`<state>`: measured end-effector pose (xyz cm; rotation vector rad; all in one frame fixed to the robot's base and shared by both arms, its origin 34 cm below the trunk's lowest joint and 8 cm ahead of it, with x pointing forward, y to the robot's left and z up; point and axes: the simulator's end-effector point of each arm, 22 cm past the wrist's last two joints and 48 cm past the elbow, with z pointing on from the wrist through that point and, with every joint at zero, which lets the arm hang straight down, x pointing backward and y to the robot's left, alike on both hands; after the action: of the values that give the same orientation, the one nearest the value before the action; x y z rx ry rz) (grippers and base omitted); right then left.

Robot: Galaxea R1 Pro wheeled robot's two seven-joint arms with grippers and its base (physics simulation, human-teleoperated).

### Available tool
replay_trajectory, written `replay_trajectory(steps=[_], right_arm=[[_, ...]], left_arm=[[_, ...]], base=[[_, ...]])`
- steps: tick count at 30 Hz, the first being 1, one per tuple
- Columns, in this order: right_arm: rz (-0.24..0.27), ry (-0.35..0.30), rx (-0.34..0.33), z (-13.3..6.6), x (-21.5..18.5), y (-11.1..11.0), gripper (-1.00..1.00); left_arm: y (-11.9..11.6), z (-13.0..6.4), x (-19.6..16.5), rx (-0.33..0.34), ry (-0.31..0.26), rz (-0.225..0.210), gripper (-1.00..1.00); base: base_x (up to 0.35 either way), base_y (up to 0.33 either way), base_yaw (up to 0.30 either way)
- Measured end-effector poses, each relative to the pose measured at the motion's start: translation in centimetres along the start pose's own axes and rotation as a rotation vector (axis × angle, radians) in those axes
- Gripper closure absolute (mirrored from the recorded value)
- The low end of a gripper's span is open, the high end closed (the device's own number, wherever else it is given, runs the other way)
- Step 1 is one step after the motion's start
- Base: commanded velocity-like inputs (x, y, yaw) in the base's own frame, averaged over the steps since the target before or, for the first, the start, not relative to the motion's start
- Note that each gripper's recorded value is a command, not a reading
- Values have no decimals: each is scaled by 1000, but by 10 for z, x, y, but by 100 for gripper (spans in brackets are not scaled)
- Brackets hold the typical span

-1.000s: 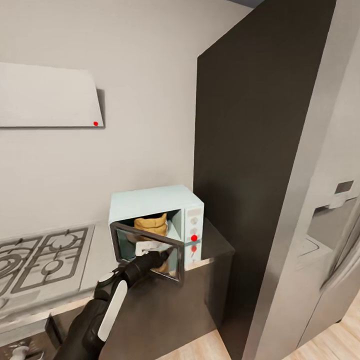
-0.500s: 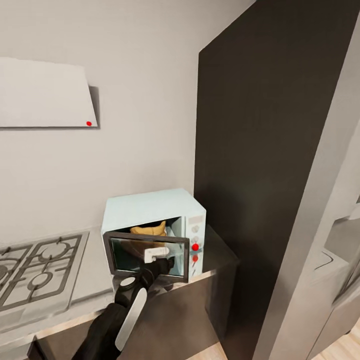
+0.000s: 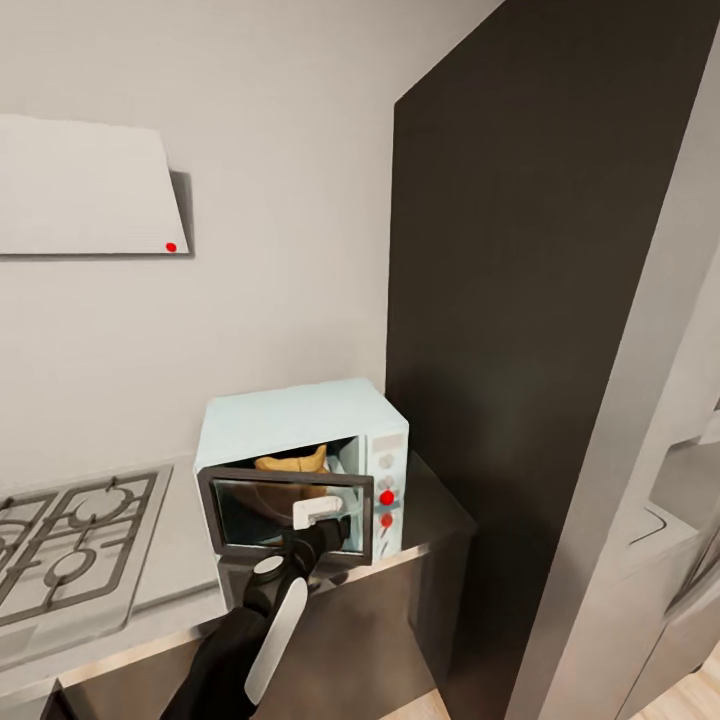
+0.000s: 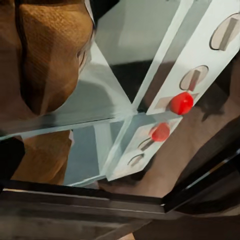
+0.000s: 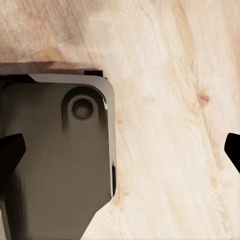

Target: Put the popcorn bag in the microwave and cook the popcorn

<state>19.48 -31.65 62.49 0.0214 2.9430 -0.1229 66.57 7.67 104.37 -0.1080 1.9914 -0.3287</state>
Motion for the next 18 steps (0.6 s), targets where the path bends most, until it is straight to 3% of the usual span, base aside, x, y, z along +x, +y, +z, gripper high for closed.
replay_trajectory(steps=[5,18], right_arm=[[-1,0,-1,0,0,0,-100],[-1,0,0,0,0,0,-100]], left_arm=[[0,-1,-1,-1,-3,0,-100],[1,-1,-2,-5,-6,8,-100]], base=[[55,-42,0],[207,-189,0]])
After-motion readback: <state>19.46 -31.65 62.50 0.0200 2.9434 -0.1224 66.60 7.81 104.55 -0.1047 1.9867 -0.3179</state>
